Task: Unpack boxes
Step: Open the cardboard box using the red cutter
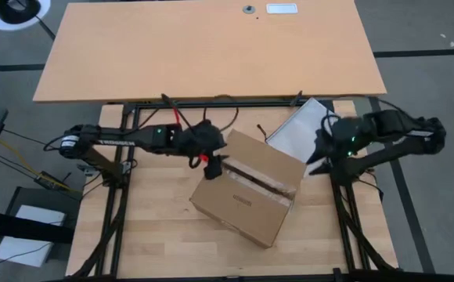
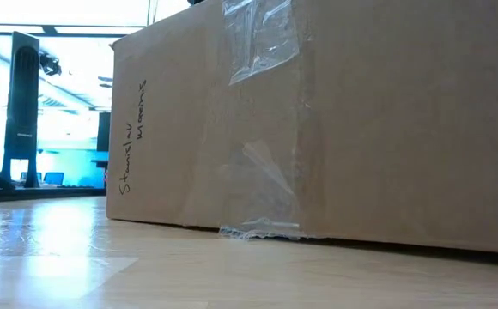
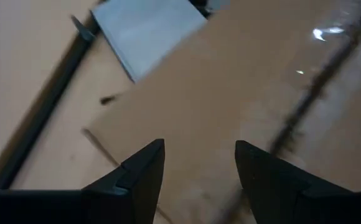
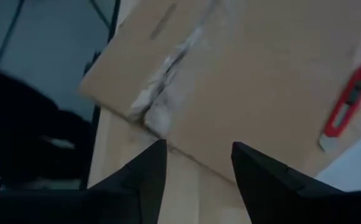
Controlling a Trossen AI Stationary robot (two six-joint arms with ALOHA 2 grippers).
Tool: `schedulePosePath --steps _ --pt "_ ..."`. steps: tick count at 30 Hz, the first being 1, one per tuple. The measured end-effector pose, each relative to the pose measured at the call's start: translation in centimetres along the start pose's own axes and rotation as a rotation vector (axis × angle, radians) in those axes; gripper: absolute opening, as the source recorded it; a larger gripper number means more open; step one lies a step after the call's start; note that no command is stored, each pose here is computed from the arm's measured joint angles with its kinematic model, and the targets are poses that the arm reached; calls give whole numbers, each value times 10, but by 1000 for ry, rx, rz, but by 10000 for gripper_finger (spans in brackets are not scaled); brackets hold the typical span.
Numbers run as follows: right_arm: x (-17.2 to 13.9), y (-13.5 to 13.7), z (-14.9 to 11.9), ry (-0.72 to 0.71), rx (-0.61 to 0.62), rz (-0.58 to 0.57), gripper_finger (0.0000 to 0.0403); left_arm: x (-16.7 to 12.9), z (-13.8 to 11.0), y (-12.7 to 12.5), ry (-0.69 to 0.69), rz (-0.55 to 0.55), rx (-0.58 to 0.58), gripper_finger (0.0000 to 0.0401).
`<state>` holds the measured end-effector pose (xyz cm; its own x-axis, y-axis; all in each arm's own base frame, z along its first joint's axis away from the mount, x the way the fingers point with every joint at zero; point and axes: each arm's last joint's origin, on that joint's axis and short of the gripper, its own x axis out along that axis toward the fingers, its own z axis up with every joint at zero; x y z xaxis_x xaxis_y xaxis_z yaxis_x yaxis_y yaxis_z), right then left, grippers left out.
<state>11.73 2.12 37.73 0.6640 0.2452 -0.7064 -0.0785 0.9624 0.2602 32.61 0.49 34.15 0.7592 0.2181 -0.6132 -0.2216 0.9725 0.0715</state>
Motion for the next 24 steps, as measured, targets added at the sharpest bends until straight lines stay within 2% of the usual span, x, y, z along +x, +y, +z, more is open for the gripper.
schedulePosePath --steps 7,11,20,24 --pt "42 18 -12 84 -170 -10 170 -6 -11 -18 88 -33 -34 209" --pt "63 23 -19 149 -175 -66 163 -9 -16 -25 130 -43 -28 209" --pt "93 27 -15 135 -240 -330 150 -10 -18 -27 145 -42 -85 209" --pt "100 27 -13 128 -234 -409 147 -10 -18 -27 147 -43 -87 209"
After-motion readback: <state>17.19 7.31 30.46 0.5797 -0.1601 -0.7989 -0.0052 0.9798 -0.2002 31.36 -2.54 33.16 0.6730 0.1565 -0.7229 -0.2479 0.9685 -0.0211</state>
